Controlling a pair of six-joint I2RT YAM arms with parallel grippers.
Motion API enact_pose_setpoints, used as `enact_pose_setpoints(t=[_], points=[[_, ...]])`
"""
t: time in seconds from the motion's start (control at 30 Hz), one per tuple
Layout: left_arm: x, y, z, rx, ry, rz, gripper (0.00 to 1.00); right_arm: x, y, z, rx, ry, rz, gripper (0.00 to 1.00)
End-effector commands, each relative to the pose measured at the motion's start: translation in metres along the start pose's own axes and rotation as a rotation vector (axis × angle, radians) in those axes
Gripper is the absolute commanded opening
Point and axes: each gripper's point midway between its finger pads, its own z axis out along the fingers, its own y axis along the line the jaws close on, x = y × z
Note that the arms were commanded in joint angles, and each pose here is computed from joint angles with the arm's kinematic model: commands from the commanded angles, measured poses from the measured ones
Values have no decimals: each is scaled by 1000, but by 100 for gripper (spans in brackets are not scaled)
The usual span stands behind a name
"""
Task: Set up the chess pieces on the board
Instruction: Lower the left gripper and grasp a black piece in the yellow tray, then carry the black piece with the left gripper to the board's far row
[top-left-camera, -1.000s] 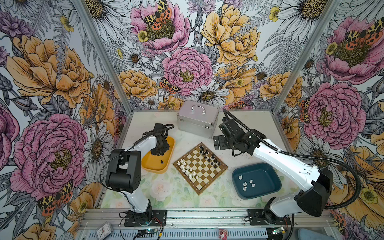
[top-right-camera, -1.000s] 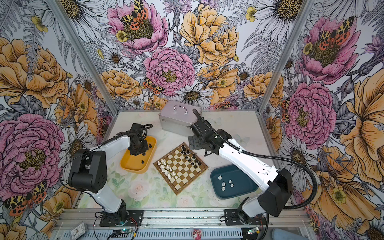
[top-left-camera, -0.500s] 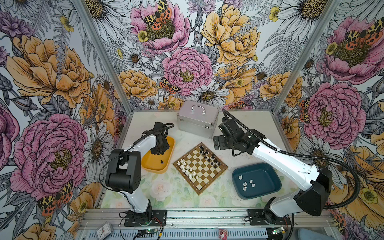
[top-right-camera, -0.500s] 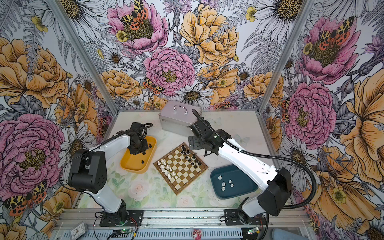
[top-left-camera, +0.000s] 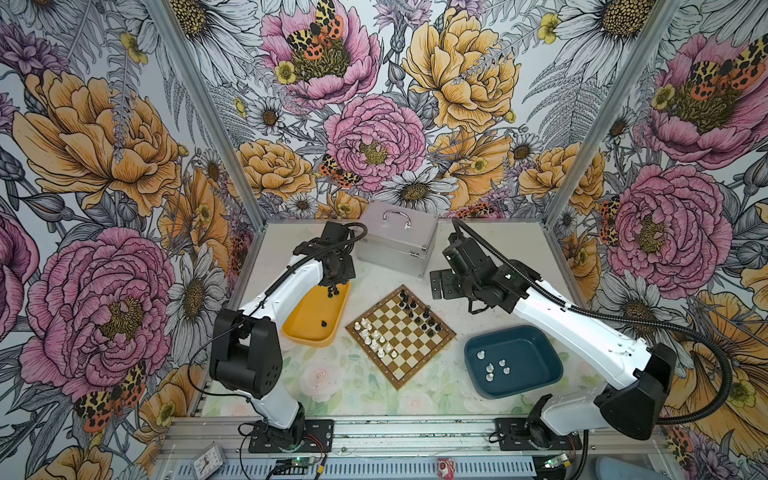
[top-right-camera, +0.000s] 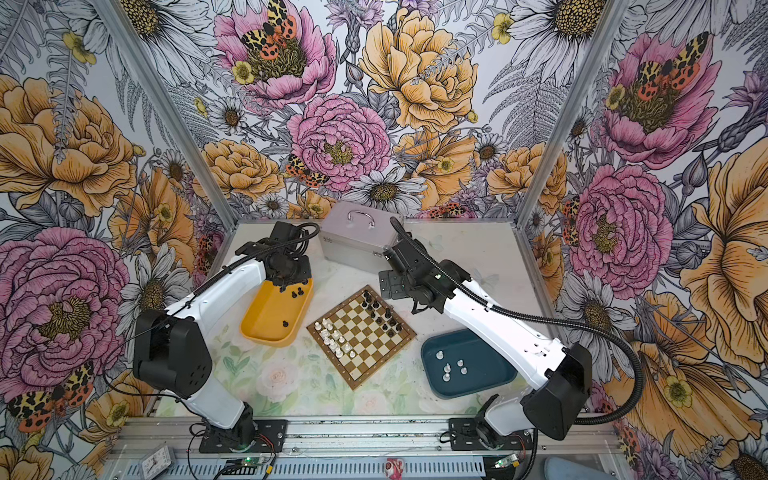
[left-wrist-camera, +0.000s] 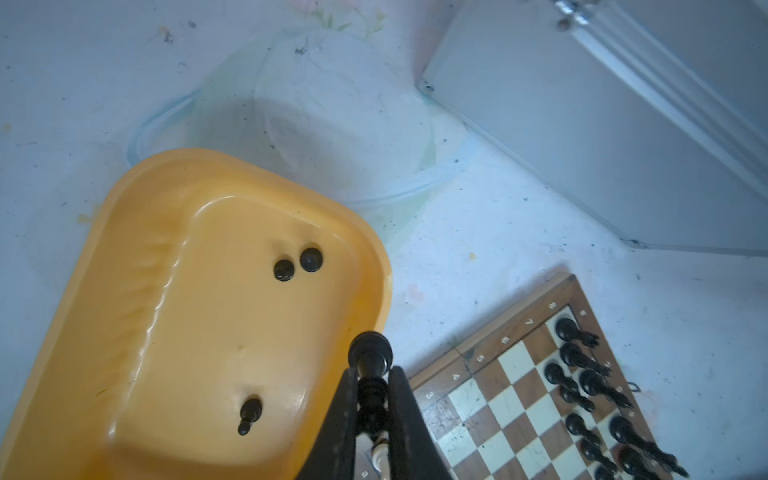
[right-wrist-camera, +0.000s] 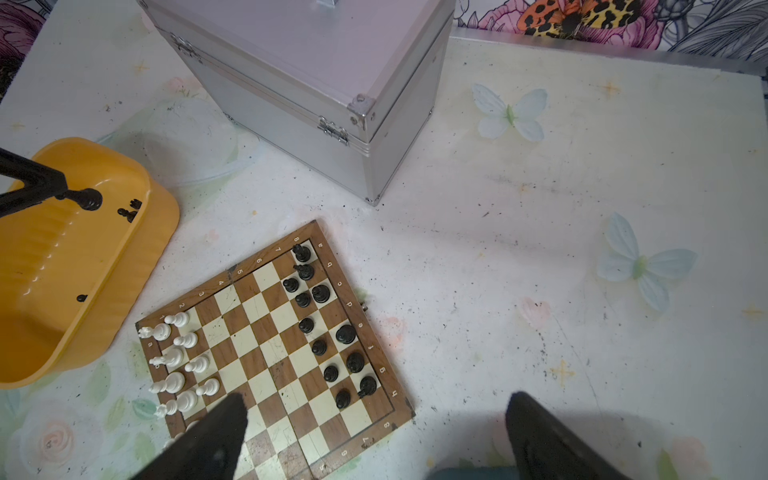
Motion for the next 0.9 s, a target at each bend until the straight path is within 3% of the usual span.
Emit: enact_pose_setpoints(t=[0.0, 0.4, 0.5, 0.87], points=[[4, -33, -12, 58, 9, 22, 16, 4, -14, -11, 34, -24, 9, 100], [39, -141, -10, 168, 47, 186, 15, 37, -50, -44, 87, -29, 68, 99], [57, -159, 6, 158, 83, 227, 15, 44, -58, -52, 96, -35, 80, 100], [83, -203, 14, 195, 109, 284, 15, 61, -78, -72, 121, -46, 101, 99]])
